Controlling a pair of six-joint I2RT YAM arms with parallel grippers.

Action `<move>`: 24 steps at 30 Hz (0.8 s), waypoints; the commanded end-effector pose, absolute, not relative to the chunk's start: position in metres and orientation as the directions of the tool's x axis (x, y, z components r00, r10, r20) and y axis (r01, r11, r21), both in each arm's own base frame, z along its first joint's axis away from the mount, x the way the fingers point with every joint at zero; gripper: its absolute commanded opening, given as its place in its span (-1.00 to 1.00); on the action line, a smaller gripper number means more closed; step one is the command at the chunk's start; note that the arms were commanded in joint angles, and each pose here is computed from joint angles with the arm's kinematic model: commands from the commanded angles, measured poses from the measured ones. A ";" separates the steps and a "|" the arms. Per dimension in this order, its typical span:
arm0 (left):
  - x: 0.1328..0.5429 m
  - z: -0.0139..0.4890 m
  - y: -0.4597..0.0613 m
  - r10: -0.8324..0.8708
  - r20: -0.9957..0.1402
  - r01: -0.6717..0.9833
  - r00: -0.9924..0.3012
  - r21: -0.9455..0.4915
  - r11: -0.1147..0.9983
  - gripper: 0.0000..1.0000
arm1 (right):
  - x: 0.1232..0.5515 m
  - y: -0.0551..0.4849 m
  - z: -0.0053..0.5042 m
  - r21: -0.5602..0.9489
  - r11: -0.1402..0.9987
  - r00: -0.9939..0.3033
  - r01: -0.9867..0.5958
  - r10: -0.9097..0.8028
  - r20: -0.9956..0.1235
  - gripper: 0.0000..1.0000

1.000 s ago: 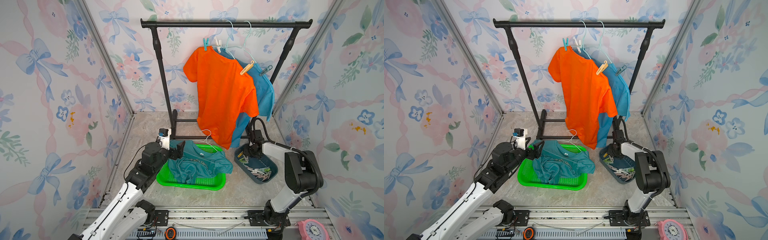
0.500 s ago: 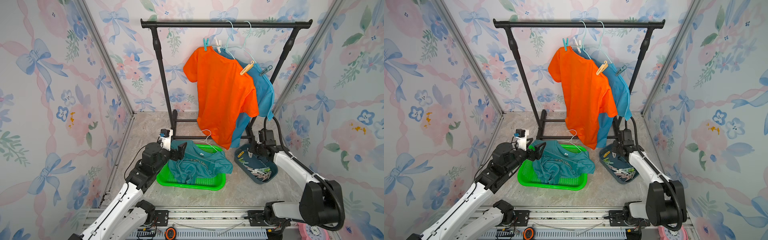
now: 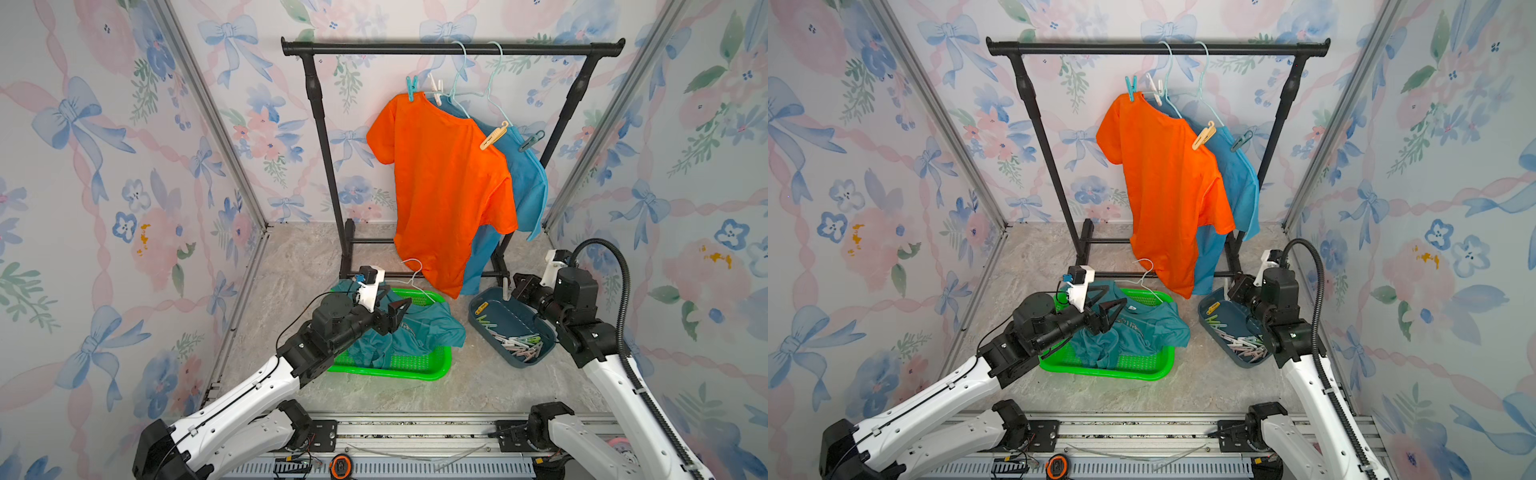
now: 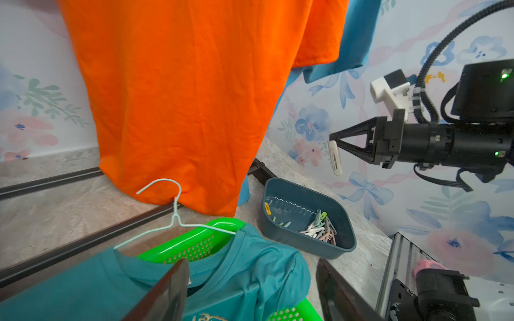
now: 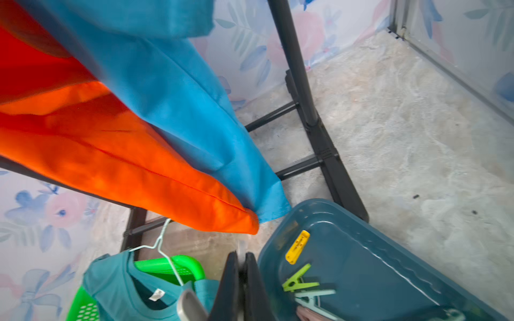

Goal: Use clothespins to secure the t-shirt on both sides of the hanger
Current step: Pick up the clothespin from the storage box.

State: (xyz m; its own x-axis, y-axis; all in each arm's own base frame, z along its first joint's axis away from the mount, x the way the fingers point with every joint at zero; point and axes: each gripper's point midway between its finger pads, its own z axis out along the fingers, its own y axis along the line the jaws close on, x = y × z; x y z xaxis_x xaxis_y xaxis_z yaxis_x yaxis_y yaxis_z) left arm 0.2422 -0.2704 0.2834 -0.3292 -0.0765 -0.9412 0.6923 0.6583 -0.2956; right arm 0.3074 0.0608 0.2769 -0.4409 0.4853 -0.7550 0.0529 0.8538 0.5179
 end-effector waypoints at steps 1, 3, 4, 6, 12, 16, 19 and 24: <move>0.245 0.295 -0.293 -0.142 -0.950 0.683 -0.277 -0.299 0.666 0.49 | 0.304 0.080 0.309 0.619 0.785 -0.391 -0.020 0.564 -0.728 -0.98; 0.244 0.299 -0.312 -0.153 -0.954 0.696 -0.258 -0.294 0.656 0.50 | 0.303 0.087 0.321 0.648 0.760 -0.370 -0.056 0.587 -0.720 -0.98; 0.243 0.295 -0.321 -0.151 -0.952 0.705 -0.265 -0.298 0.643 0.50 | 0.303 0.091 0.327 0.664 0.744 -0.359 -0.072 0.602 -0.714 -0.98; 0.245 0.310 -0.342 -0.177 -0.946 0.735 -0.271 -0.322 0.597 0.49 | 0.303 0.097 0.337 0.690 0.717 -0.346 -0.104 0.624 -0.701 -0.98; 0.247 0.317 -0.394 -0.145 -0.946 0.795 -0.289 -0.322 0.514 0.36 | 0.308 0.116 0.356 0.721 0.672 -0.345 -0.167 0.645 -0.682 -0.99; 0.253 0.323 -0.416 -0.145 -0.944 0.813 -0.295 -0.328 0.482 0.29 | 0.308 0.125 0.366 0.734 0.648 -0.347 -0.201 0.654 -0.672 -1.00; 0.256 0.324 -0.431 -0.137 -0.944 0.824 -0.299 -0.328 0.463 0.19 | 0.305 0.129 0.373 0.734 0.643 -0.348 -0.219 0.651 -0.674 -1.00; 0.264 0.325 -0.442 -0.136 -0.947 0.826 -0.290 -0.319 0.465 0.05 | 0.302 0.132 0.378 0.734 0.638 -0.348 -0.235 0.650 -0.676 -1.00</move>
State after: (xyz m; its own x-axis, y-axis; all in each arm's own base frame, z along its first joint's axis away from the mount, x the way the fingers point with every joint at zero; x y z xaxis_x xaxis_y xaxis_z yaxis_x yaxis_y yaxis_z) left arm 0.2643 -0.4347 0.3106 -0.3155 -0.1171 -0.9417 0.8055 0.4916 -0.3310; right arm 0.3072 0.1280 0.3533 -0.3736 0.6319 -0.6791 -0.1795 0.6690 0.7213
